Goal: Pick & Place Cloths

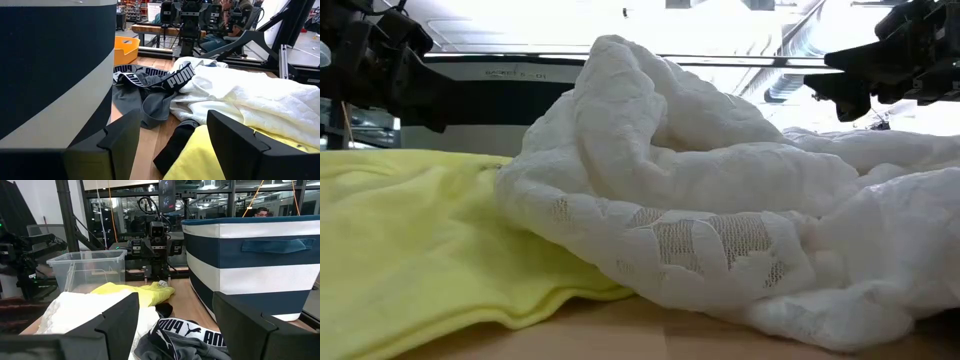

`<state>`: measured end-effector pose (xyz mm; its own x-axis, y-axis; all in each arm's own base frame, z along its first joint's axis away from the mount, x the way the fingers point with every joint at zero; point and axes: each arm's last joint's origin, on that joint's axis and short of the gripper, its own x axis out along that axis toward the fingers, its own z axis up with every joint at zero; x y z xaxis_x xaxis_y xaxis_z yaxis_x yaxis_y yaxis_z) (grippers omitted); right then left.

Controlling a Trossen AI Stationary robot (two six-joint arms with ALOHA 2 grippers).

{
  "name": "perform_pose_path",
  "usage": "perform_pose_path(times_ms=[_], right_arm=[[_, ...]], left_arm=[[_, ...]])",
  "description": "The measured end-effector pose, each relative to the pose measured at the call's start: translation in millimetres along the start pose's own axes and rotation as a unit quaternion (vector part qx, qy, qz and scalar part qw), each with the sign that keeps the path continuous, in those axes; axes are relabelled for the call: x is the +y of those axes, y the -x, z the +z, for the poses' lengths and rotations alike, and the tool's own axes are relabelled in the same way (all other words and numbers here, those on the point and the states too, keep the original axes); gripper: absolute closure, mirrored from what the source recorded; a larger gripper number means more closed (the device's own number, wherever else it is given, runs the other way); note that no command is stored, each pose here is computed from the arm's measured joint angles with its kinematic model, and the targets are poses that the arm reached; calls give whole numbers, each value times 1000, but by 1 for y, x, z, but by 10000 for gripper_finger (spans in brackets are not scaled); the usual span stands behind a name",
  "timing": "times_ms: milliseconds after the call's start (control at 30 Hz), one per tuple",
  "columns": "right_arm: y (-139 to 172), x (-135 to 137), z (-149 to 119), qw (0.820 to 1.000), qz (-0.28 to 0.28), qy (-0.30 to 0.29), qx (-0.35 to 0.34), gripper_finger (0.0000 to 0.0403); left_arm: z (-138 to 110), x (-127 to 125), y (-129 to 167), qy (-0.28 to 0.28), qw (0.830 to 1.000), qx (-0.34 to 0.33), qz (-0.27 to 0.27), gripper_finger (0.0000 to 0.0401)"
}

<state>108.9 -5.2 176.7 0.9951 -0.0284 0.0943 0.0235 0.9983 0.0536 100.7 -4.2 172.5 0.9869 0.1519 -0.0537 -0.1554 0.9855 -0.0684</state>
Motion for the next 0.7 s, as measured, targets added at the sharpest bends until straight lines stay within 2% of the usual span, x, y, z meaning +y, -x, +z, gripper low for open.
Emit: perform_pose_path(times_ms=[467,700], right_arm=[[0,0,2,1000,1,-3,-9,157],[0,1,4,997,20,-71,-18,157]], left_arm=[[0,0,0,0,1000,0,0,174],[0,0,0,0,1000,0,0,174]])
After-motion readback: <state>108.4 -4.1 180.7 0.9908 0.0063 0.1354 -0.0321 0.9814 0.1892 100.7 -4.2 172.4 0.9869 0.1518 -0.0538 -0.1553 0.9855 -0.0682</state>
